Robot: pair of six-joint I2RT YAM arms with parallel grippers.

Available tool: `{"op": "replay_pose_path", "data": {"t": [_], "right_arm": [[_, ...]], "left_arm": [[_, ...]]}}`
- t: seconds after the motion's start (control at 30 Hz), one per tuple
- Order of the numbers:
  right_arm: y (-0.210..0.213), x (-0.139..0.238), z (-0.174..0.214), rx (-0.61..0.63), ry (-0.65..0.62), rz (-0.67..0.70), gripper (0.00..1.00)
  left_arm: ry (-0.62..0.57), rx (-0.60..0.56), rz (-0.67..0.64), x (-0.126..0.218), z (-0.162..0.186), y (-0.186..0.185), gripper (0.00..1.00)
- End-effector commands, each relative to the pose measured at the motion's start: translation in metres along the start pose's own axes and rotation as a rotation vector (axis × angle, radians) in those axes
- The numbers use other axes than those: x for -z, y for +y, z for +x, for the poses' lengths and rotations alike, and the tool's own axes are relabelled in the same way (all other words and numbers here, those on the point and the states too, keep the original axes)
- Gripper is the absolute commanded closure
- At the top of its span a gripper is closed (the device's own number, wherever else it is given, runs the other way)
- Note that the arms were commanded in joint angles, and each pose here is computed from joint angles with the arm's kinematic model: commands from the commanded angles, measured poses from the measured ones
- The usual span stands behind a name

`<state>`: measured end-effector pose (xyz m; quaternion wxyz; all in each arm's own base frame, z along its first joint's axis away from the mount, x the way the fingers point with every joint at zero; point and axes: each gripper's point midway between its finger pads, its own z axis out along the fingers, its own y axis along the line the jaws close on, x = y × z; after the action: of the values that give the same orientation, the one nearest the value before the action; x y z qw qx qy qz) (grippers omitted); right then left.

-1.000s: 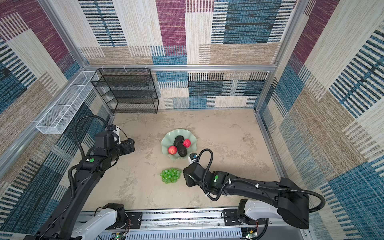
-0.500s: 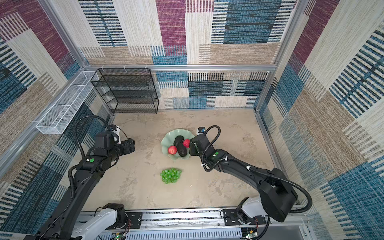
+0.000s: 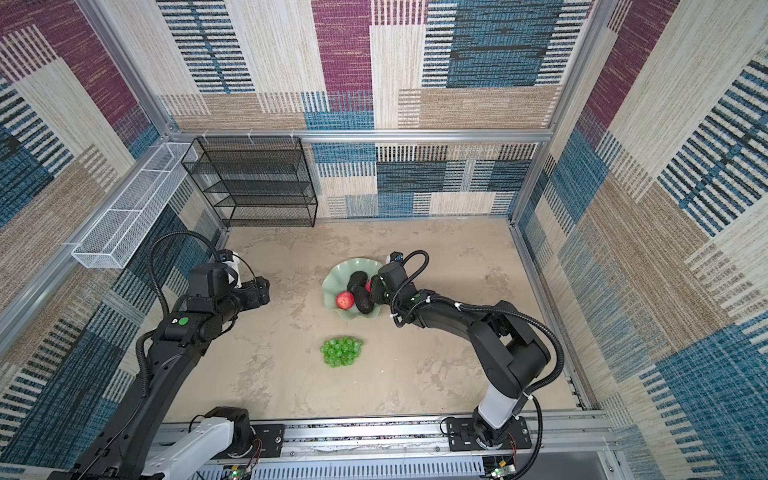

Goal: Place and organize the fake fruits in the fruit bowl
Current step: 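Place the avocado in the bowl with the right gripper and release, then grasp the green grapes with the left gripper while the right arm withdraws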

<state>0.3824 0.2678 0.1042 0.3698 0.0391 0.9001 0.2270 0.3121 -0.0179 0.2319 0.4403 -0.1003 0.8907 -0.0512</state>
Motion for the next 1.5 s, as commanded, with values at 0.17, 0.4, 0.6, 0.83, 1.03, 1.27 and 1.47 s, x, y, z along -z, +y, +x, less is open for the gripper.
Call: {"op": "replay_pose_path", "data": {"t": [0.17,0.4,0.6,0.83,1.03,1.27,1.47], "right_arm": [[0.017,0.009,-0.023,-0.042,-0.076,-0.062,0.29],[0.026,0.065,-0.065,-0.012,-0.222,-0.075,0.17],[0.010,0.124,-0.073,0.010,-0.338,-0.081,0.00],[-0.027,0.164,-0.053,-0.029,-0.404,-0.046,0.00],[-0.054,0.180,-0.032,-0.074,-0.425,-0.029,0.00],[-0.065,0.191,-0.023,-0.096,-0.442,-0.033,0.00],[-0.068,0.197,-0.023,-0.095,-0.459,-0.031,0.00]], "left_arm": [[-0.018,0.031,0.011,0.003,-0.004,-0.002,0.17],[0.017,0.015,0.167,0.006,0.004,-0.033,0.18],[0.150,0.031,0.333,0.006,0.045,-0.074,0.19],[0.331,-0.087,0.403,0.004,0.126,-0.126,0.19],[0.354,-0.213,0.443,0.001,0.168,-0.157,0.16],[0.399,-0.253,0.426,-0.023,0.195,-0.172,0.14],[0.459,-0.259,0.416,-0.041,0.219,-0.177,0.14]]}}
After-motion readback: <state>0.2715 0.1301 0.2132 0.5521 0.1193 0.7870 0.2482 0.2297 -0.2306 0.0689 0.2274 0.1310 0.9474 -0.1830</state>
